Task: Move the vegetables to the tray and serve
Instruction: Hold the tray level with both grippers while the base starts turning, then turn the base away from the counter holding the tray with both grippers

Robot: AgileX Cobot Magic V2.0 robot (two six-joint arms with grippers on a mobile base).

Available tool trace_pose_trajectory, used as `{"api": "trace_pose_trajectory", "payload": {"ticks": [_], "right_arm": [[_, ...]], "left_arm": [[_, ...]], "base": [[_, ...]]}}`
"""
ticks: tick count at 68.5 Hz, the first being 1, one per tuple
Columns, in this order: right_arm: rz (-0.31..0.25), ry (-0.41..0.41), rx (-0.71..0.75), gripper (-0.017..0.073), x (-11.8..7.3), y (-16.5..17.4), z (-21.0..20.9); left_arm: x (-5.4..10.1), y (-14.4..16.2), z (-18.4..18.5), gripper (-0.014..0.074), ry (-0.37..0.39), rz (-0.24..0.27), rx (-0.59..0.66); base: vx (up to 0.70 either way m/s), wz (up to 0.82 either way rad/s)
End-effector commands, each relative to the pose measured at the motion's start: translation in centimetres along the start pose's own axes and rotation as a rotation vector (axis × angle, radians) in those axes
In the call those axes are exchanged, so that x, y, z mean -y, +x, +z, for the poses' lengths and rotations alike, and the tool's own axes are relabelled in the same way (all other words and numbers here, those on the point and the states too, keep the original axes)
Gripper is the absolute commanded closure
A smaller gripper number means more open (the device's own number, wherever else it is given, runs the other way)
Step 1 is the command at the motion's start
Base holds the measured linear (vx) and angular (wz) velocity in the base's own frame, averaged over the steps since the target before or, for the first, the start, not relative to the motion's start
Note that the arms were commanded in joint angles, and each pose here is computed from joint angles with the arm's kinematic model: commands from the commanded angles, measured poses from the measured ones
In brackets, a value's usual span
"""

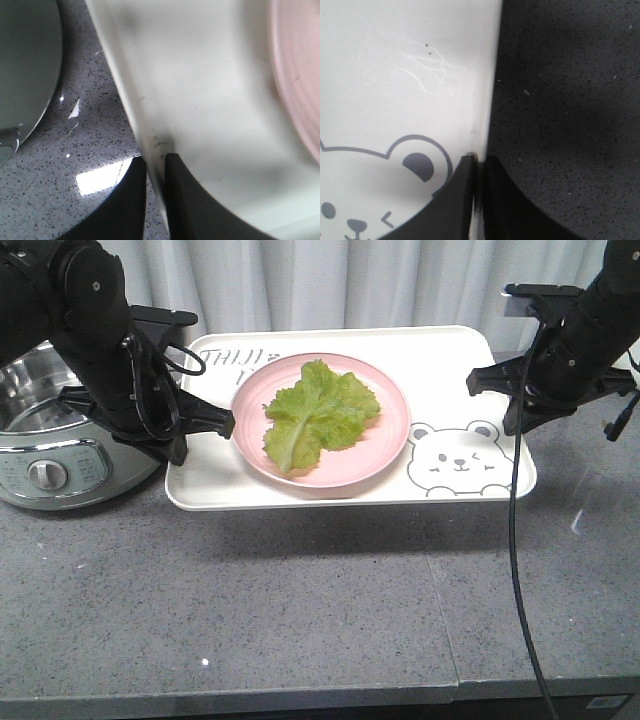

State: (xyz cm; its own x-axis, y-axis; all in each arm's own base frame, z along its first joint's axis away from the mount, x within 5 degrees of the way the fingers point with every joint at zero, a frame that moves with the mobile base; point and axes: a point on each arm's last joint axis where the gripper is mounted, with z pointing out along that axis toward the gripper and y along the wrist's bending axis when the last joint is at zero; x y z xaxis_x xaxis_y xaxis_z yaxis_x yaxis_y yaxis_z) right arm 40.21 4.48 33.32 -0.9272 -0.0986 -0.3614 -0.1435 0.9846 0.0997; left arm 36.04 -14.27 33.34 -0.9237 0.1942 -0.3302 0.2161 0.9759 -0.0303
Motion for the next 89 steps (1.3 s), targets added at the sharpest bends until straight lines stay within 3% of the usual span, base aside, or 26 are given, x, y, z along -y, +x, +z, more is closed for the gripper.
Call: {"api": "trace_pose_trajectory", "payload": {"ticks": [1,44,89], "right_arm": [[-0.023,-0.049,0.076,0.0565,-1.02,0.14,-3.46],[-0.023,-0.049,0.076,0.0565,-1.02,0.14,-3.46],[-0.022,-0.050,0.076,0.0565,-1.02,0.14,-3.46]], "left_arm": [[0.95,-0.07,-3.43,0.0600,0.075,0.028,0.120],[0.95,-0.07,-3.42,0.0599,0.075,0.028,0.119],[0.95,-0.07,-3.42,0.0599,0.075,0.028,0.119]], "base": [[0.00,0.00],[-0.01,-0.04],[0.01,-0.24]]}}
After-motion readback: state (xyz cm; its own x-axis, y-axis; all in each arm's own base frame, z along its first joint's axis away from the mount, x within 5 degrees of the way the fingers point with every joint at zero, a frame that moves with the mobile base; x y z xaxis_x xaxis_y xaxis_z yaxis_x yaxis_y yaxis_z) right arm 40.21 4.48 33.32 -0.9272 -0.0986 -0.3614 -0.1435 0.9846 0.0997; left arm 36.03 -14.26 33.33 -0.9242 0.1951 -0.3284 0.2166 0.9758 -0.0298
